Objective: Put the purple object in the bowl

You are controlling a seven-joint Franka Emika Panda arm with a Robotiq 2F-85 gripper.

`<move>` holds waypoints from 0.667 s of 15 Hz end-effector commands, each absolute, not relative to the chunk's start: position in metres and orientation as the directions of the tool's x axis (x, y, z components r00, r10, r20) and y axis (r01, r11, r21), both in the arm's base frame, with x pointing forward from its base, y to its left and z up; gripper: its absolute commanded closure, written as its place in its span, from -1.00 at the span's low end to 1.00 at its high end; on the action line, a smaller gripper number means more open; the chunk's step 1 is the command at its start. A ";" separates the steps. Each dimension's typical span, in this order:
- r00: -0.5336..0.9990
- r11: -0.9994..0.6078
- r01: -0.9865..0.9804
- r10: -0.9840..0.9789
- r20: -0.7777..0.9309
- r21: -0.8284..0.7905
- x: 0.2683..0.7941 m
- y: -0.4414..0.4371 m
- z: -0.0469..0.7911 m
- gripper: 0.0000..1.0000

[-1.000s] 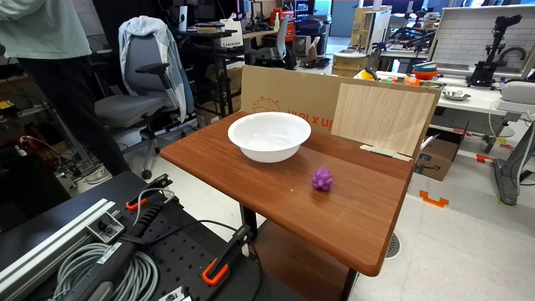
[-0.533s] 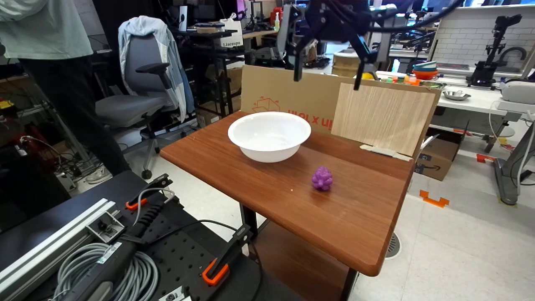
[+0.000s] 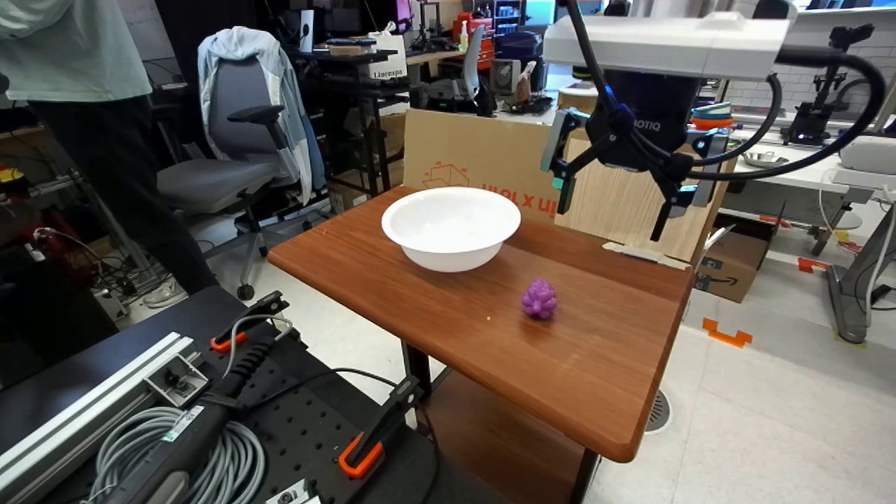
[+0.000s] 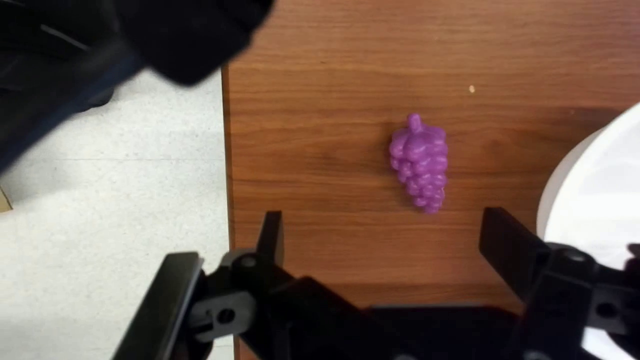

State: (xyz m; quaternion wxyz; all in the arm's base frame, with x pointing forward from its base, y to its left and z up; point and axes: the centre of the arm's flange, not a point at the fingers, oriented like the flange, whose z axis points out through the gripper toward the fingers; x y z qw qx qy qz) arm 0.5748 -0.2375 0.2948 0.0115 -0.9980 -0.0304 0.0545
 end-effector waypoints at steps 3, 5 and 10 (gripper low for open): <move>0.984 -1.000 0.003 0.005 -0.180 -0.015 0.628 -0.221 0.261 -1.00; 0.976 -1.000 -0.012 -0.007 -0.218 -0.020 0.634 -0.209 0.248 -1.00; 0.954 -0.999 -0.044 -0.038 -0.298 -0.013 0.632 -0.192 0.220 -1.00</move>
